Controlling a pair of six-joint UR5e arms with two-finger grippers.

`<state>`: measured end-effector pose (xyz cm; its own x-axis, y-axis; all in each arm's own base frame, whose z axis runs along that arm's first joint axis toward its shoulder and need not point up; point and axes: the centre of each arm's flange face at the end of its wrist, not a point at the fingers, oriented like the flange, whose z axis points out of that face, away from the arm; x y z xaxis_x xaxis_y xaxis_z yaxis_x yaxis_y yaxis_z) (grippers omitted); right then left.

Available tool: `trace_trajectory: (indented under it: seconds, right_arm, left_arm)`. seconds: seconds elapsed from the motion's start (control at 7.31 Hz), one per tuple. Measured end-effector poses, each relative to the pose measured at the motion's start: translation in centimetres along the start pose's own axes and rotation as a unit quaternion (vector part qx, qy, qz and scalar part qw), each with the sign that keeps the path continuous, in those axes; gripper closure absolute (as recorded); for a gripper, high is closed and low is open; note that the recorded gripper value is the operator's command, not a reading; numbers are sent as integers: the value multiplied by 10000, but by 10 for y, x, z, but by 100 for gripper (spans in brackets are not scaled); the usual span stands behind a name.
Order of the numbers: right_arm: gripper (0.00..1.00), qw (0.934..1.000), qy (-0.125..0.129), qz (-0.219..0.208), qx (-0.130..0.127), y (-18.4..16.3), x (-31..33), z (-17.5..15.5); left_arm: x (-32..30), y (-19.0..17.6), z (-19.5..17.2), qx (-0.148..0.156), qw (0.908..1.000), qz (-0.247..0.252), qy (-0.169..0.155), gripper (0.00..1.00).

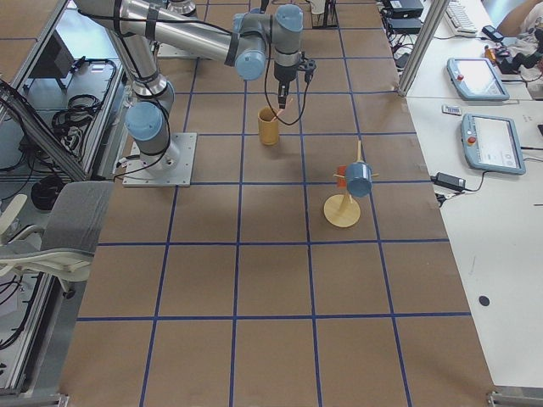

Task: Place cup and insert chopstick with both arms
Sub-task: 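Grasp the pink chopstick with the right gripper while the left grasps the blue cup, then lift the chopstick with the right gripper while the left carries the blue cup farther away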

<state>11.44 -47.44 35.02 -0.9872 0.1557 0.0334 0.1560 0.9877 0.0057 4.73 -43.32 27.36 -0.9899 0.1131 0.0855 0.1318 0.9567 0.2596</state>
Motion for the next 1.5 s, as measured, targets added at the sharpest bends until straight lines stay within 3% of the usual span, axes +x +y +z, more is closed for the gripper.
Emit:
trace_trajectory:
  seconds: [0.27,0.41,0.55,1.09,1.5]
  right_arm:
    - [82,10000,-10,8,51,-2,0,-4]
    - [93,9999,-26,8,107,-5,0,-9]
    - [98,9998,-44,5,171,-8,0,-16]
    - [100,9994,-103,16,337,-15,0,-40]
    - [100,9993,-102,25,367,-19,1,-88]
  left_arm:
    - [1,5,12,-118,9999,16,63,11]
    - [2,7,18,-170,9998,18,96,72]
    - [3,8,23,-189,9998,33,109,100]
    - [-1,4,18,-63,10000,62,17,100]
    - [-8,-6,-12,121,9997,59,-224,100]
